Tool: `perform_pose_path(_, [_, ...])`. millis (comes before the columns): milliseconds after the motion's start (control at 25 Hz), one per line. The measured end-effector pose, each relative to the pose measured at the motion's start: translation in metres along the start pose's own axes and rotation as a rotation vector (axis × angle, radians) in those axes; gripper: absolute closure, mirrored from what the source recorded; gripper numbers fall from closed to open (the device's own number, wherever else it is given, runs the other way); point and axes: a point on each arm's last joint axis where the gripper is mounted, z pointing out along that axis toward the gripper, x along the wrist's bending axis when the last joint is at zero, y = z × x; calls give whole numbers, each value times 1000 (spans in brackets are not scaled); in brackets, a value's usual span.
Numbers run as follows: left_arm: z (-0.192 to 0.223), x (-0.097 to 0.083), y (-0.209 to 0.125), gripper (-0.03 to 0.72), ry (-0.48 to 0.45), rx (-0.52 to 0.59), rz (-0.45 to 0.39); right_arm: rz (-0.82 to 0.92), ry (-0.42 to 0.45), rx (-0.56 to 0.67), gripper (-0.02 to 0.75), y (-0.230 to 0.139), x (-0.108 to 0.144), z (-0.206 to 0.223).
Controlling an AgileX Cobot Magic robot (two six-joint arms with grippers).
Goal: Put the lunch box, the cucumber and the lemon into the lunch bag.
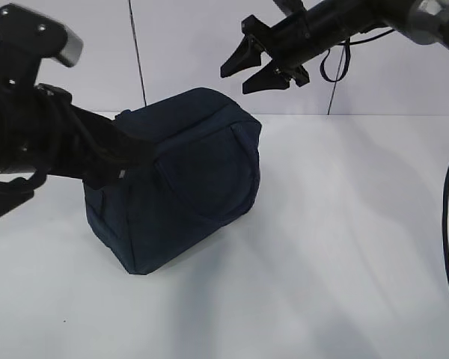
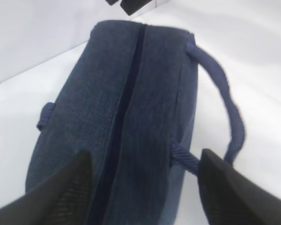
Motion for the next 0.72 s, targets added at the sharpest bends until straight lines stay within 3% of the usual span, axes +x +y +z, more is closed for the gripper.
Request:
perform_pose_path(160, [-23,-5,4,176,-55,18,-72,-63,-21,-36,237,8,13,-14])
perform_pose_path(320, [-50,-3,12,193,-71,-21,-96,-184,-163,-67,230,14,28,-41])
perform_pose_path(440, [-68,11,21,194,-40,-29,-128,-247,-261,-86,230,16,39,-61])
perform_pose_path(720, [-103,53,26,194,119,33,-120,-358,-342,-117,230,18,60,-89])
